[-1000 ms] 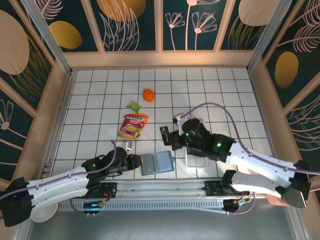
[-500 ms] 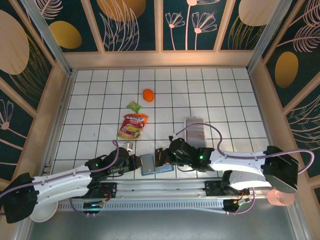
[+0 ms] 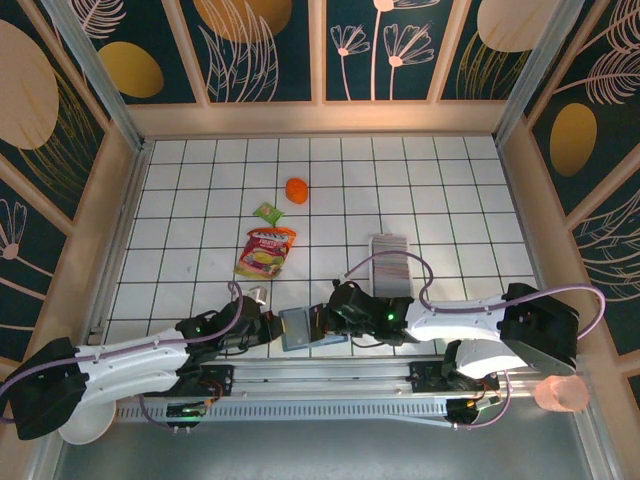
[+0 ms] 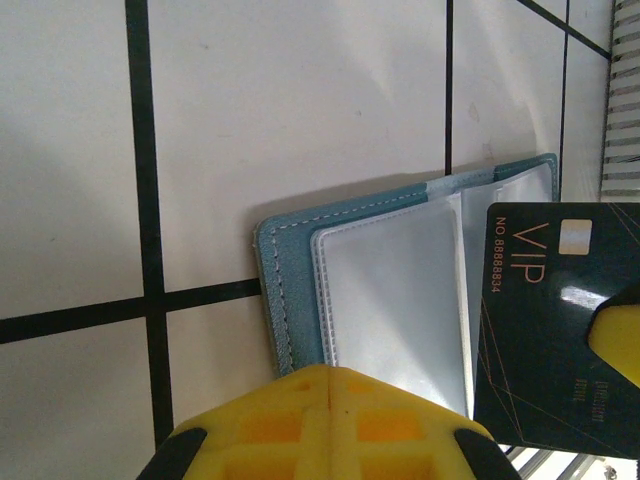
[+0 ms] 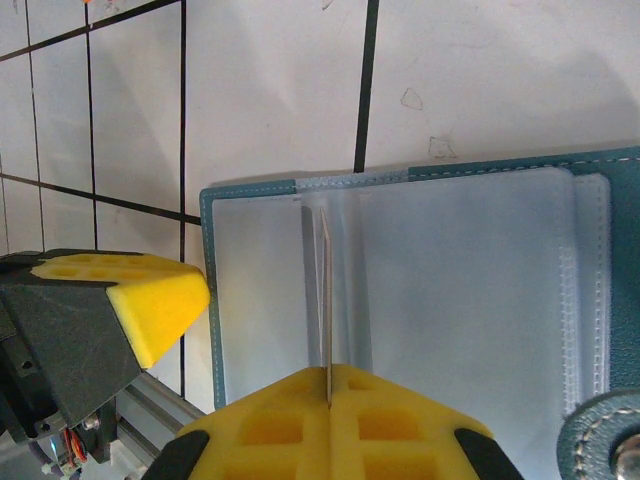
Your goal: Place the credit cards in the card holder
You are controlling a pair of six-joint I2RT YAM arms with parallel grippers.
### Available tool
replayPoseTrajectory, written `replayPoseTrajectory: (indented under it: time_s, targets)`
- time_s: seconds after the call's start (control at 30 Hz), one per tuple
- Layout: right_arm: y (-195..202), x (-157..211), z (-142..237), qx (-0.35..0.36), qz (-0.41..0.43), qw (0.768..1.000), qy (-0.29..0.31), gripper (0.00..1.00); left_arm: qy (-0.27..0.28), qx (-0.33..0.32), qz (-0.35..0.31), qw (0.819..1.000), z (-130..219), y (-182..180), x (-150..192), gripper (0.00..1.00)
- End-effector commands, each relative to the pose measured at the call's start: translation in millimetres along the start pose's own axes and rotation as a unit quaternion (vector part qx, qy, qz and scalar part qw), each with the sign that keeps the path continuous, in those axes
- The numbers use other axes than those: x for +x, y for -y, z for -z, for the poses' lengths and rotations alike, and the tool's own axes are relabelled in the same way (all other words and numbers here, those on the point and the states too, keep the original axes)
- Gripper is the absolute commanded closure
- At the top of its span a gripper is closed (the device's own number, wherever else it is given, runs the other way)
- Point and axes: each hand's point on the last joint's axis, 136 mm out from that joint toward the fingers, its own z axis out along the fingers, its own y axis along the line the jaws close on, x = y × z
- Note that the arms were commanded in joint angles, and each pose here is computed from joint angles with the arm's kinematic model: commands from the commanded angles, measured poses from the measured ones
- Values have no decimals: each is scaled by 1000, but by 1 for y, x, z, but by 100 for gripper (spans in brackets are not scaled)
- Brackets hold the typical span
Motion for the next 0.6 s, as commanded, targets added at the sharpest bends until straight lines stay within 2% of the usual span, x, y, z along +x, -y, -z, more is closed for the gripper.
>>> replayPoseTrajectory:
  time_s: [0.0, 0.23, 0.57]
  targets:
    - [-8, -9, -1, -11, -7, 1000, 24, 100, -4, 7, 1, 1000, -1, 1, 2, 100]
    - [-14, -10, -1, -25, -13, 999, 25, 100, -4, -4, 2, 1000, -2, -6, 4, 100]
    - [6, -7, -2, 11, -16, 999, 27, 100, -4, -10, 2, 1000, -2, -11, 5, 100]
